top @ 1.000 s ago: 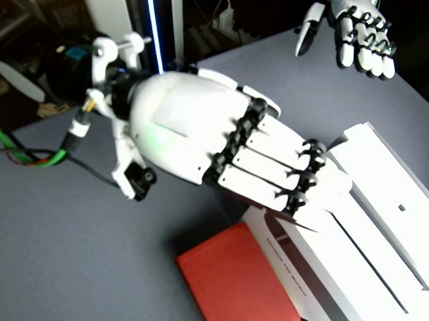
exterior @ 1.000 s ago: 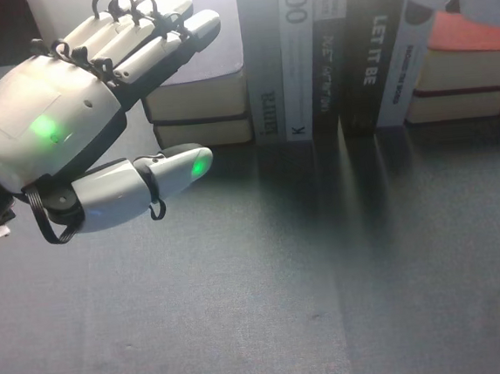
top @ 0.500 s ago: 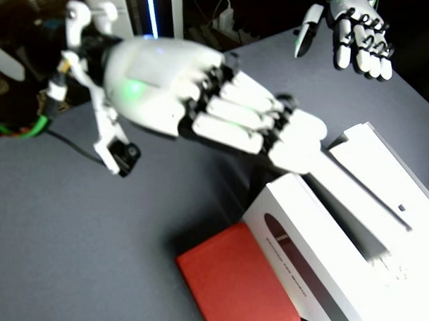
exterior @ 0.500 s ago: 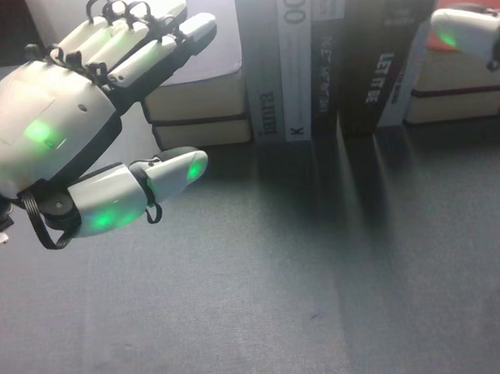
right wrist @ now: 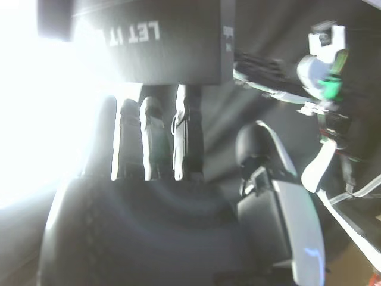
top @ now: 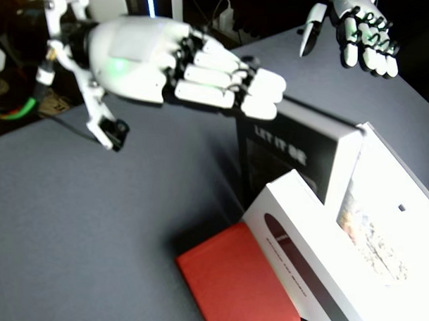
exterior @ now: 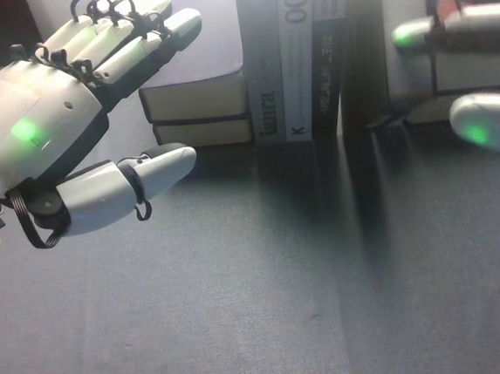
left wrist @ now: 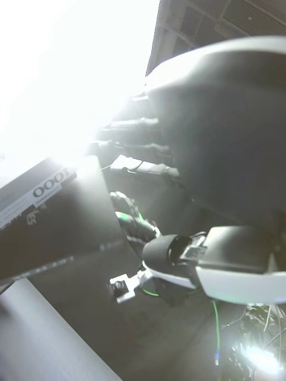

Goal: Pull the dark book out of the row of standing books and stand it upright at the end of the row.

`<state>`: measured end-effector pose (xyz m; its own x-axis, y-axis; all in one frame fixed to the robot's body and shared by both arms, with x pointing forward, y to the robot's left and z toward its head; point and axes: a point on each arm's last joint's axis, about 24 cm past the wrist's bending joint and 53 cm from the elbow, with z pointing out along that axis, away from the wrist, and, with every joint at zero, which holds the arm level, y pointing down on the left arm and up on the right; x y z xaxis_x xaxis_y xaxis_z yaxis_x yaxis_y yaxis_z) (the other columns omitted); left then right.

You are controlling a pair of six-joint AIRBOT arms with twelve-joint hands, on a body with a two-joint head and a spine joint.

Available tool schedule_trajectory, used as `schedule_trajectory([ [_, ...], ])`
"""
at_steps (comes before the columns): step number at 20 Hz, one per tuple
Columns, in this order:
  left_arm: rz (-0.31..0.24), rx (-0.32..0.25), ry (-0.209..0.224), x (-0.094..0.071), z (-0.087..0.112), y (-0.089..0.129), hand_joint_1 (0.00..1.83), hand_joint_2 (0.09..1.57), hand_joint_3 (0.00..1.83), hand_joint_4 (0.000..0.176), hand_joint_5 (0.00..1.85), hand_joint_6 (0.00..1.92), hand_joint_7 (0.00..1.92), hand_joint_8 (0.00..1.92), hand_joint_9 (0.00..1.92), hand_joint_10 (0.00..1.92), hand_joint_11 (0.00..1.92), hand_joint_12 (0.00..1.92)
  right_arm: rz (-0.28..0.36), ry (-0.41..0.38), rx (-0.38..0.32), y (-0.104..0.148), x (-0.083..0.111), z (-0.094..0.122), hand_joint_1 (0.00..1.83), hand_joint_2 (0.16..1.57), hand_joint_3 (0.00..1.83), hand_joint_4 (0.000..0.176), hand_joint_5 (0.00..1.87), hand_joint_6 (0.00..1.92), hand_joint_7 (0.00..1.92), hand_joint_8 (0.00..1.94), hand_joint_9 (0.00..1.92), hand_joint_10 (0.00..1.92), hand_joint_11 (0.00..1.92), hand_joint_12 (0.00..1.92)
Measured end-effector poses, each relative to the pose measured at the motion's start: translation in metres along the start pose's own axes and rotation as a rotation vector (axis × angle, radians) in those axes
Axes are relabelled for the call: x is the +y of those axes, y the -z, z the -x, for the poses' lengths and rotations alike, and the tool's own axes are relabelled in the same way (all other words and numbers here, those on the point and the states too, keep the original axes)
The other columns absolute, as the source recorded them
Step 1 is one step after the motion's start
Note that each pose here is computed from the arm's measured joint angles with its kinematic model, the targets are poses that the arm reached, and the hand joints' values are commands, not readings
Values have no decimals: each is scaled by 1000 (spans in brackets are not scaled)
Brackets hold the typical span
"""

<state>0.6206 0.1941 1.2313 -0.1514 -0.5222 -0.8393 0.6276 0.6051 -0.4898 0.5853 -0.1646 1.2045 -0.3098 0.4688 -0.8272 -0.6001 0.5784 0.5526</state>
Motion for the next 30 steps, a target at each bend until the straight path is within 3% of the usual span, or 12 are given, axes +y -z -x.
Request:
schedule_trajectory([
  [3,1,-1,1,0,0,0,307,1292,0,52,100,3,0,0,0,0,0,0,-58,-57,62,13,-17,-19,0,1297,0,0,630,167,66,0,0,0,0,0],
  [4,3,-3,2,1,1,0,324,1293,0,38,111,6,0,0,0,0,0,0,-73,-75,78,17,-20,-25,0,1301,0,0,616,161,59,0,0,0,0,0],
  [8,5,-3,2,1,1,0,279,1298,2,57,99,0,0,0,0,0,0,0,-65,-144,111,32,-15,-39,0,1324,0,0,622,163,98,16,0,0,0,0],
  [10,7,-3,3,2,0,0,269,1305,4,51,93,0,0,0,0,0,0,0,-58,-155,109,40,-13,-38,0,1332,0,0,609,157,110,20,0,0,0,0],
  [16,4,-9,6,1,1,0,286,1313,0,38,118,6,0,0,0,0,0,0,3,-145,26,40,0,-13,0,1307,0,0,542,140,97,10,0,0,0,0],
  [17,4,-10,6,1,2,0,271,1311,0,48,107,1,0,0,0,0,0,0,8,-136,9,40,1,-9,0,1308,0,0,504,127,71,1,0,0,0,0],
  [20,3,-16,8,1,3,1,372,1295,0,41,113,4,0,0,0,0,0,0,4,-106,-76,40,-2,13,19,1359,6,0,413,98,7,0,0,0,0,0],
  [23,3,-30,12,1,5,2,317,1302,0,51,103,1,0,0,0,0,0,0,-7,-78,-165,43,-7,36,86,1395,18,0,326,69,0,0,0,0,0,0],
  [24,5,-37,17,2,6,3,339,1317,4,38,84,0,0,0,0,0,0,0,-11,-71,-192,44,-9,43,59,1395,15,0,239,33,0,0,0,0,0,0],
  [26,1,-60,27,0,10,6,345,1330,6,37,29,0,0,0,0,0,0,0,-12,-55,-241,47,-9,54,80,1428,27,0,138,0,0,0,0,0,0,0],
  [27,1,-68,30,0,11,8,403,1335,4,66,5,0,0,0,0,0,0,0,-10,-54,-264,48,-9,59,59,1460,34,0,75,0,0,0,0,0,0,0],
  [30,5,-116,41,2,20,14,330,1343,4,142,0,0,0,0,0,0,0,0,-9,-48,-322,52,-9,72,15,1420,8,0,0,0,0,0,0,0,0,0],
])
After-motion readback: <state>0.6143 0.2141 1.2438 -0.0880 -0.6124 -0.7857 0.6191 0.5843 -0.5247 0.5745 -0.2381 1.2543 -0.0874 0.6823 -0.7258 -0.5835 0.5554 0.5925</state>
